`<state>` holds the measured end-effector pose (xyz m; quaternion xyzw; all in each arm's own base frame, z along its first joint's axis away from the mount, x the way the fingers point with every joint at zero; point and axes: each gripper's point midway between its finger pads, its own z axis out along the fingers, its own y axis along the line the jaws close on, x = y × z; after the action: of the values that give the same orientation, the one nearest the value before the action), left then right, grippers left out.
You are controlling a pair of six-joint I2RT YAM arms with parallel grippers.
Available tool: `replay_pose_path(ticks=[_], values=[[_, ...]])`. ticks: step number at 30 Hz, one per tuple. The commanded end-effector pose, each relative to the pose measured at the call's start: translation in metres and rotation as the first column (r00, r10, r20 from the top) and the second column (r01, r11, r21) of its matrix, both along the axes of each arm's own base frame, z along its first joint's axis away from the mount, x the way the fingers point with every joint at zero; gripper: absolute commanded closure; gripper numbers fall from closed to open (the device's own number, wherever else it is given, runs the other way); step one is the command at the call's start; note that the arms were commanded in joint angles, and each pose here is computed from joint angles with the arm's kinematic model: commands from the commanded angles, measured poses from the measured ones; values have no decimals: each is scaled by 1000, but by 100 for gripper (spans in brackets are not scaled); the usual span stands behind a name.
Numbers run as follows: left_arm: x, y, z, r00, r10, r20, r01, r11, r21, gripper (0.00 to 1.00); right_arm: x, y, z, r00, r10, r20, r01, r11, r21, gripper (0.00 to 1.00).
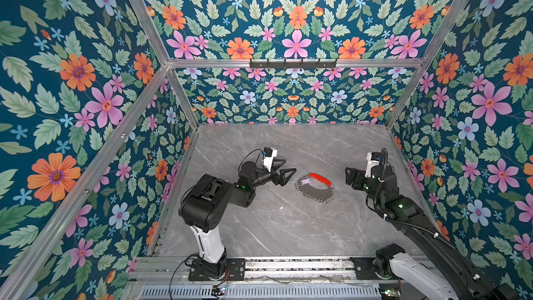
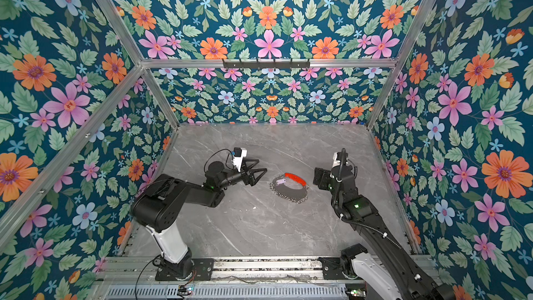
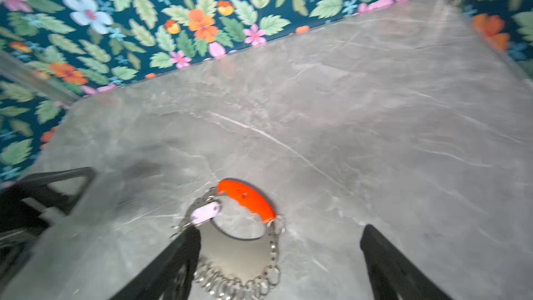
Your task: Put the keys on the keyring
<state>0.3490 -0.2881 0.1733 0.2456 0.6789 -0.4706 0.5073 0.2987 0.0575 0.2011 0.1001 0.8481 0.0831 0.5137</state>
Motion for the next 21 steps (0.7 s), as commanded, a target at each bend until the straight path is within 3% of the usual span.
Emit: replay_pose_path(ticks=[1,4,9,12,15,17,20,21], values=[[20,32,-42,983,185,-8,-172,930,325,0,-11,-65,10,960,-244,139,272,931,-243,10],[30,58,-26,951,299,81,-306,874,378,0,-19,-92,10,916,-303,264,378,873,-309,9],[31,92,-4,886,430,177,-464,811,355,0,-16,-98,-21,909,-300,288,371,899,-234,16],[27,108,1,845,490,216,-535,780,324,0,-6,-94,-39,927,-285,246,346,902,-258,16],[28,127,1,786,573,231,-618,719,319,0,10,-87,-56,948,-243,207,299,902,-311,11],[31,144,1,719,655,233,-693,650,311,0,24,-85,-70,956,-231,182,281,898,-339,8],[37,179,1,563,791,237,-818,493,298,0,46,-80,-73,964,-198,178,253,891,-378,4],[36,186,2,533,809,247,-836,459,301,0,53,-78,-73,966,-186,178,242,894,-377,3]])
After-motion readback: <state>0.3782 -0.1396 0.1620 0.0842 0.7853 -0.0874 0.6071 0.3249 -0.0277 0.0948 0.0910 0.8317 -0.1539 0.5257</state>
